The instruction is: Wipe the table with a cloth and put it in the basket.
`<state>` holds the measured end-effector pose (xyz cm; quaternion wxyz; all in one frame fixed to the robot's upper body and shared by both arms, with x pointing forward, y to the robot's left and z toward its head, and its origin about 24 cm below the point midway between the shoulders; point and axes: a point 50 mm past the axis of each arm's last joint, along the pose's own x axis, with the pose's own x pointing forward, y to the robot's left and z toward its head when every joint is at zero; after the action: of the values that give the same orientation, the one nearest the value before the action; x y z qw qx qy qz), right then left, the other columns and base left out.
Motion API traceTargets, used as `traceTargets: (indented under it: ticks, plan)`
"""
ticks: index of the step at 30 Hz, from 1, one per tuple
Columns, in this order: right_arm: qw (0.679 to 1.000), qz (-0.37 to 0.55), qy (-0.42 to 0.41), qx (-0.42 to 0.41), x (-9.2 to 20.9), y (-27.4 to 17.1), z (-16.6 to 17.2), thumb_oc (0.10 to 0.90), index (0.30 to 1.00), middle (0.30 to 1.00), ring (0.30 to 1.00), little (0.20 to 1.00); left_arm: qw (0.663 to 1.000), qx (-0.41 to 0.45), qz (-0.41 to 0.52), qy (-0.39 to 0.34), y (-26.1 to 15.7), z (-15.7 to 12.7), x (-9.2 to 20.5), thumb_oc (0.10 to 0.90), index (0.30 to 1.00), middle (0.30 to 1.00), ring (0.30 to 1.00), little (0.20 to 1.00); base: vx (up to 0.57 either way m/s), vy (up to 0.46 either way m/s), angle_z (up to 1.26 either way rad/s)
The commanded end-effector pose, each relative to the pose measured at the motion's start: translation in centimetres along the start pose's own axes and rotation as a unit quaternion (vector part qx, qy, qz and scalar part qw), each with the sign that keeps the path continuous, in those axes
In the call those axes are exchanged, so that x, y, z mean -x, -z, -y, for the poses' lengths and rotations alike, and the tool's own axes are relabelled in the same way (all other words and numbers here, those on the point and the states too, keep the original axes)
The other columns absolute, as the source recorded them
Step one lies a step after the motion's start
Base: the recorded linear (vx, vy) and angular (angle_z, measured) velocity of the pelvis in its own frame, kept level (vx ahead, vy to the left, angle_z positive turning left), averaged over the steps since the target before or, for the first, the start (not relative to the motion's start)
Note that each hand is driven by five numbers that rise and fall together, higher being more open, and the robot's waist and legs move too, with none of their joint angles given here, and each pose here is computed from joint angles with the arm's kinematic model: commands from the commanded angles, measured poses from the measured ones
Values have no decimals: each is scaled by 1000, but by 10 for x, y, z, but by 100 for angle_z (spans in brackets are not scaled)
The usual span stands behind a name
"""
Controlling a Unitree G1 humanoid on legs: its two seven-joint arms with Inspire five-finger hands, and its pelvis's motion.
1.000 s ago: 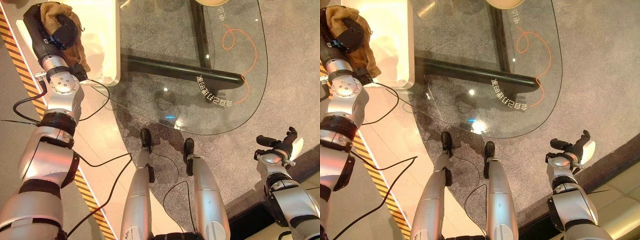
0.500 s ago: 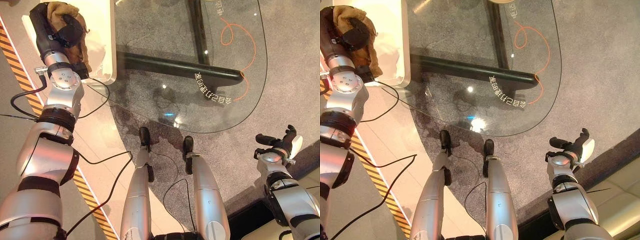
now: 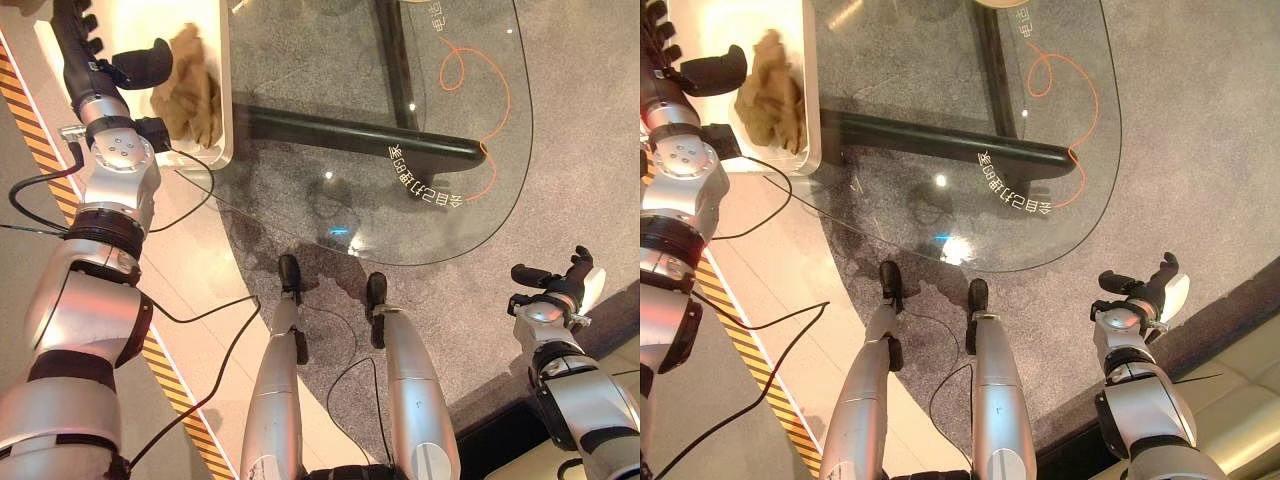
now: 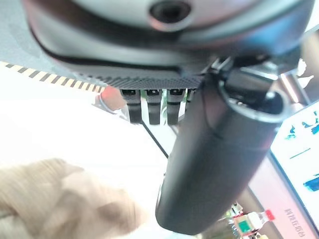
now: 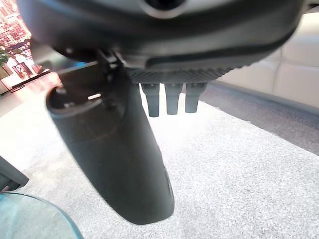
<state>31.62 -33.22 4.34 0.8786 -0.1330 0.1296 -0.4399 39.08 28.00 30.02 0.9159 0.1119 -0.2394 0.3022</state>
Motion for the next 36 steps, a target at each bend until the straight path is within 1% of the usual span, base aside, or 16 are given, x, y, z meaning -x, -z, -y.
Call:
traceTargets:
  ticks: [1, 7, 10, 14, 19, 22, 26, 29, 32, 34, 35, 36]
  plan:
    - [998, 30, 56, 13, -16, -7, 36, 800, 900, 900, 900, 900, 992, 34, 105, -60, -69, -27, -25, 800, 900, 900, 900, 900, 0, 0, 0]
    - [998, 32, 56, 10, -16, -8, 35, 800, 900, 900, 900, 900, 992, 35, 106, -59, -70, -27, -25, 800, 900, 900, 900, 900, 1, 0, -2]
    - [998, 31, 54, 9, -17, -9, 34, 800, 900, 900, 900, 900, 989, 43, 120, -71, -73, -29, -25, 800, 900, 900, 900, 900, 0, 0, 0]
    - [998, 31, 50, 9, -16, -7, 34, 800, 900, 900, 900, 900, 976, 71, 169, -119, -86, -35, -21, 800, 900, 900, 900, 900, 0, 0, 0]
    - [999, 22, 47, 9, -12, 2, 31, 800, 900, 900, 900, 900, 956, 114, 225, -148, -97, -38, -13, 800, 900, 900, 900, 900, -11, -9, -2]
    - [999, 12, 46, 12, -9, 9, 30, 800, 900, 900, 900, 900, 949, 129, 240, -156, -97, -42, -9, 800, 900, 900, 900, 900, -15, -30, -6]
    - [999, -17, 35, 31, -3, 33, 32, 800, 900, 900, 900, 900, 949, 132, 237, -162, -81, -51, -4, 800, 900, 900, 900, 900, 27, -33, -4]
    - [997, -46, 25, 57, 3, 60, 42, 800, 900, 900, 900, 900, 958, 126, 206, -152, -51, -66, 2, 800, 900, 900, 900, 900, 72, -21, -2]
    - [993, -79, 17, 87, 14, 93, 57, 800, 900, 900, 900, 900, 974, 107, 159, -124, -9, -82, 15, 800, 900, 900, 900, 900, 96, -34, 2]
    - [990, -100, 11, 103, 22, 112, 67, 800, 900, 900, 900, 900, 983, 90, 122, -103, 21, -90, 30, 800, 900, 900, 900, 900, 87, -34, 3]
    - [989, -102, 11, 106, 23, 115, 68, 800, 900, 900, 900, 900, 984, 89, 118, -101, 25, -91, 32, 800, 900, 900, 900, 900, 75, -37, 3]
    - [986, -115, 5, 117, 29, 128, 75, 800, 900, 900, 900, 900, 989, 88, 79, -93, 47, -97, 45, 800, 900, 900, 900, 900, 84, -40, 9]
